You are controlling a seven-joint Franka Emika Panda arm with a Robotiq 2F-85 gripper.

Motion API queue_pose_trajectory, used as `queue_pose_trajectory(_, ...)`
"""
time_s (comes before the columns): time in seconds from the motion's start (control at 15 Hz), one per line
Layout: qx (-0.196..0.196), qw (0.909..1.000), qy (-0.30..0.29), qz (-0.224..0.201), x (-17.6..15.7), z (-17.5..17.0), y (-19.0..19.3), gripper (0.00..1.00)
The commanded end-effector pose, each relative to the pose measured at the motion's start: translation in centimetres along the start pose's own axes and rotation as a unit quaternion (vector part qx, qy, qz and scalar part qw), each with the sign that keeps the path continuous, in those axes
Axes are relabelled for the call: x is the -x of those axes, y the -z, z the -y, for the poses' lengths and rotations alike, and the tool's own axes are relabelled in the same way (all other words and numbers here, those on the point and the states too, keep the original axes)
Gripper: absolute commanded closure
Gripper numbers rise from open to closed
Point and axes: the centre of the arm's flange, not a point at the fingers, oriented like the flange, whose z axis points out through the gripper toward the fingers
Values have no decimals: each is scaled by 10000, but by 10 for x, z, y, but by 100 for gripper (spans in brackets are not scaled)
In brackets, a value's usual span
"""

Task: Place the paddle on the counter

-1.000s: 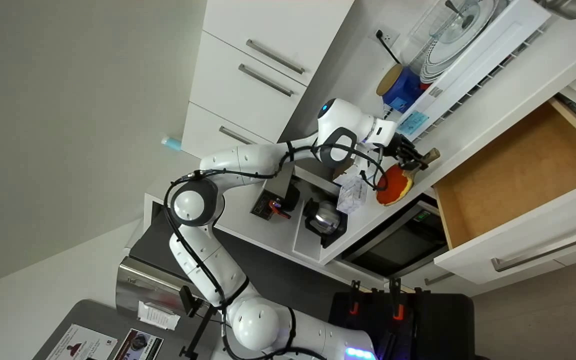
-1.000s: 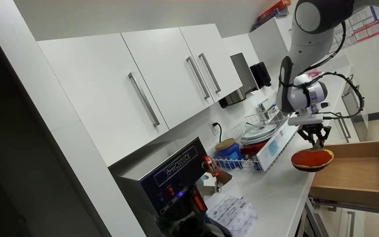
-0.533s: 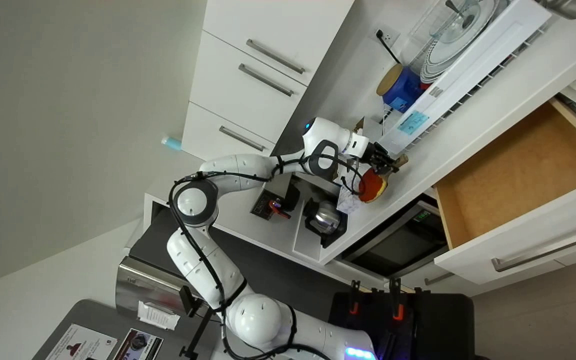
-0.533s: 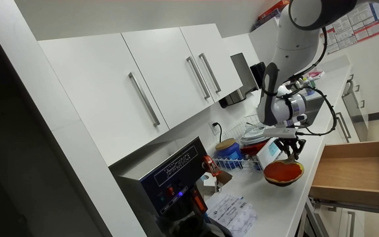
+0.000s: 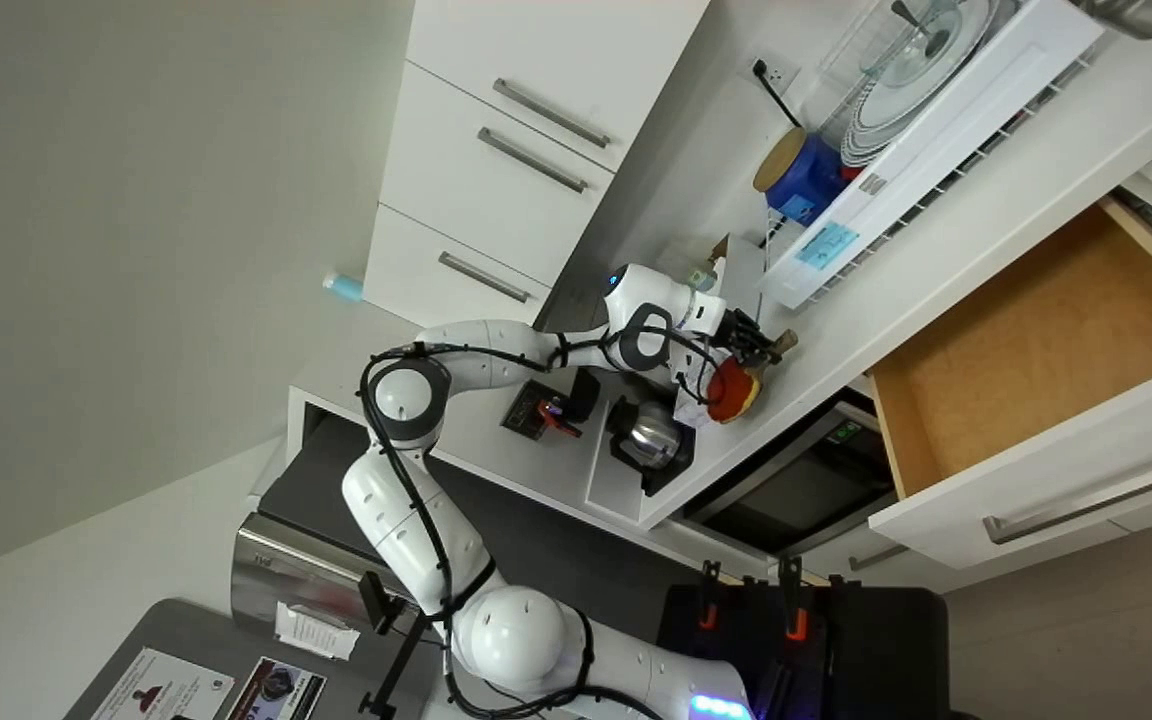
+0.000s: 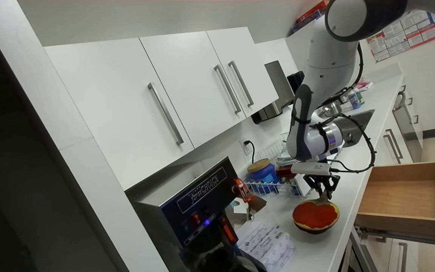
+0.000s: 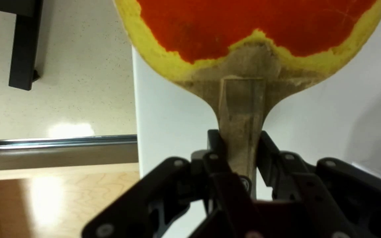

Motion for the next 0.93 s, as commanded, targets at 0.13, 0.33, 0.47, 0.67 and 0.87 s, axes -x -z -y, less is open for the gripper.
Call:
queue_pose_trajectory(0.13,-94,9997,173,-119,4,-2,-33,93)
queue_pose_trajectory(0.33,-188,9992,287,-188,6,-3,-48,93)
queue_pose_trajectory(0.47,-313,9988,301,-205,8,-3,-54,93)
queue_pose_trajectory(0.67,-480,9982,272,-218,8,4,-53,93)
queue_pose_trajectory(0.87,-533,9981,197,-226,8,9,-54,63)
